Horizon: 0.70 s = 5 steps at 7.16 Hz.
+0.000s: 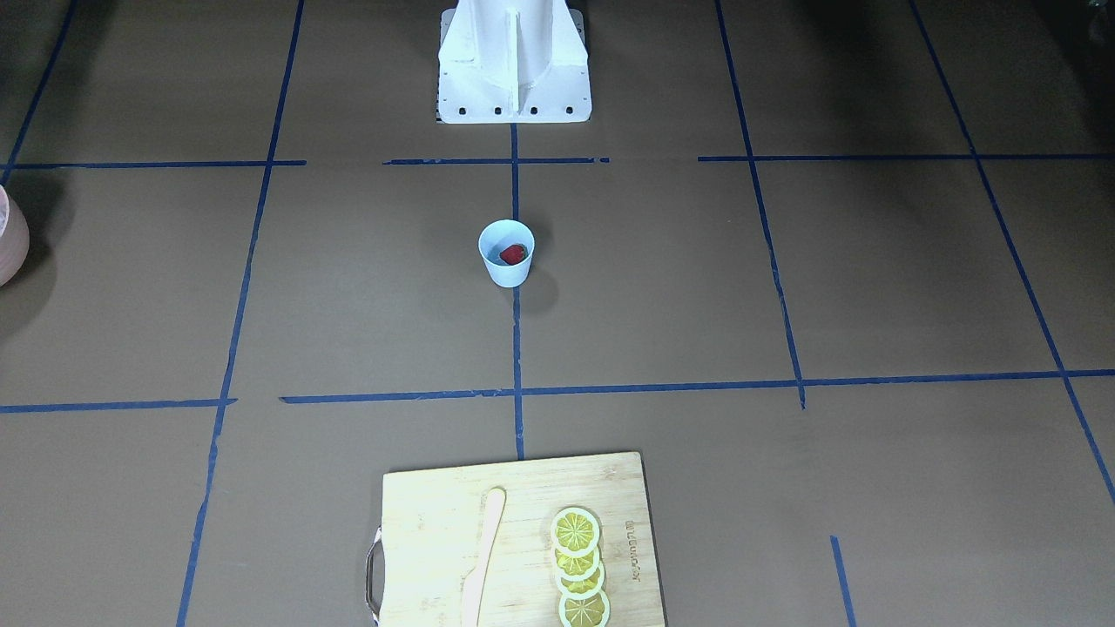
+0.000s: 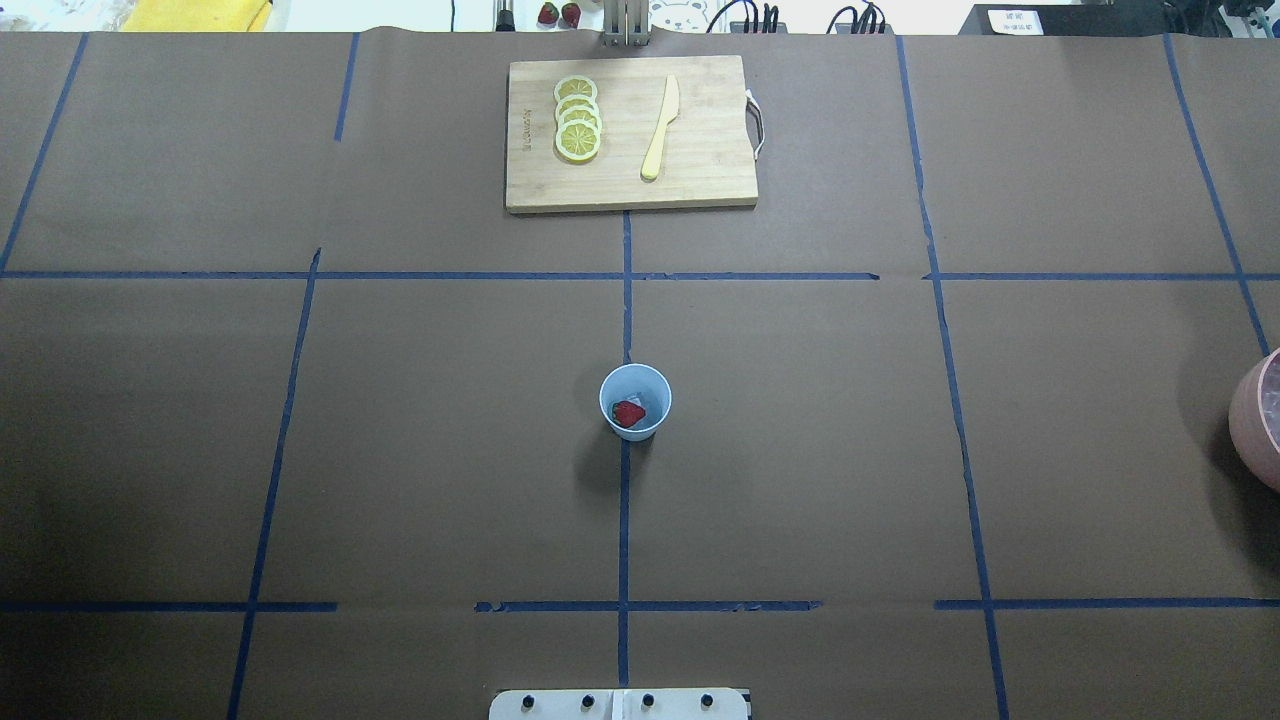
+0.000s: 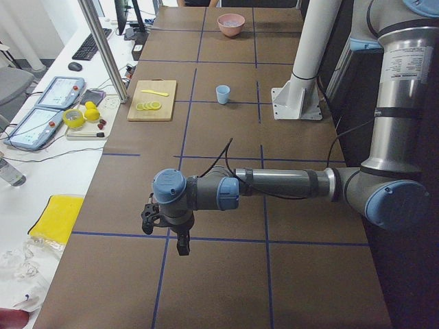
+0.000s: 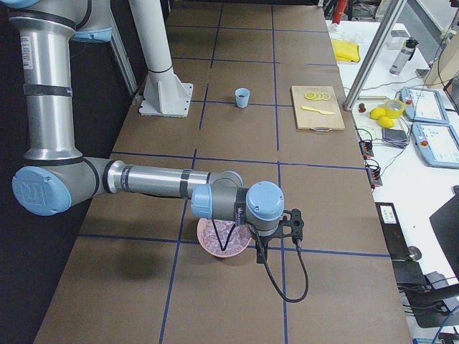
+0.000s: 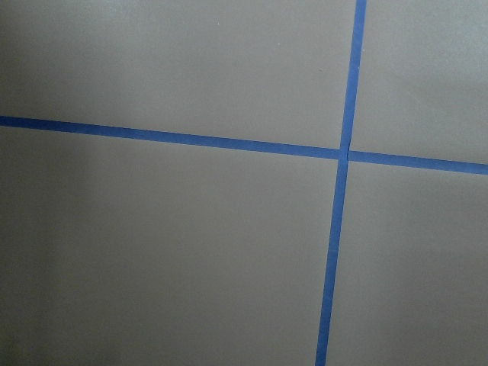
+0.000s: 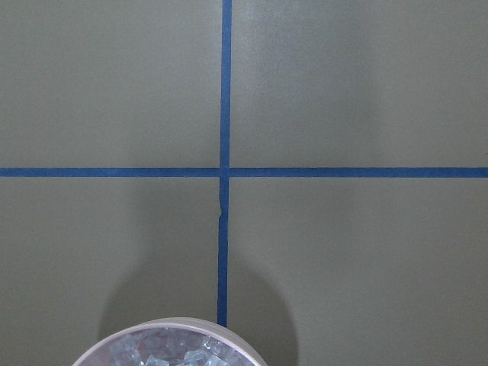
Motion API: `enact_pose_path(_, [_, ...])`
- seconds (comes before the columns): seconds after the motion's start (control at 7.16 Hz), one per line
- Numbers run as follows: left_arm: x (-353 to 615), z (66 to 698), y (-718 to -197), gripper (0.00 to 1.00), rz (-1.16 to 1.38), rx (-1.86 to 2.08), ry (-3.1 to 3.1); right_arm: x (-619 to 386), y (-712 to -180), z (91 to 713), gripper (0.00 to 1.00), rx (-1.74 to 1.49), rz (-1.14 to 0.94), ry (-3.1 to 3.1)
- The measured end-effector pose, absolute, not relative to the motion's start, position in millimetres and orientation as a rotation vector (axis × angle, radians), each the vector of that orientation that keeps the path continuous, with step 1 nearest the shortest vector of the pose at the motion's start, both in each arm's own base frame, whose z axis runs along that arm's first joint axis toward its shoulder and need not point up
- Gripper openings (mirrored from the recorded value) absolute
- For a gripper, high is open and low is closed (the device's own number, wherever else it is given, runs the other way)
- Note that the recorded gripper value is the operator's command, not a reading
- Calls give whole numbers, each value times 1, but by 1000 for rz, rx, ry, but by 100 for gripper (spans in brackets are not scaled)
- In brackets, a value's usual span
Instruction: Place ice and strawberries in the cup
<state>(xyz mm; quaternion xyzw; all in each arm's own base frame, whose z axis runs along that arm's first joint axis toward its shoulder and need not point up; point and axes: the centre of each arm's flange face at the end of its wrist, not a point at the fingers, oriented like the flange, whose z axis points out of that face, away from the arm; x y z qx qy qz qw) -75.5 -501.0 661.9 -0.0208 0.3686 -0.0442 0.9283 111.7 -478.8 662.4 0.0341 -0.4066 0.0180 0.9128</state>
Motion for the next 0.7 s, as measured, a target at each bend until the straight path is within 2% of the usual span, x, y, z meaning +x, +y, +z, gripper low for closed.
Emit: enact_pose_path(0.7, [-76, 661, -502, 100, -90, -40, 755, 112, -476, 667, 100, 65, 39, -837])
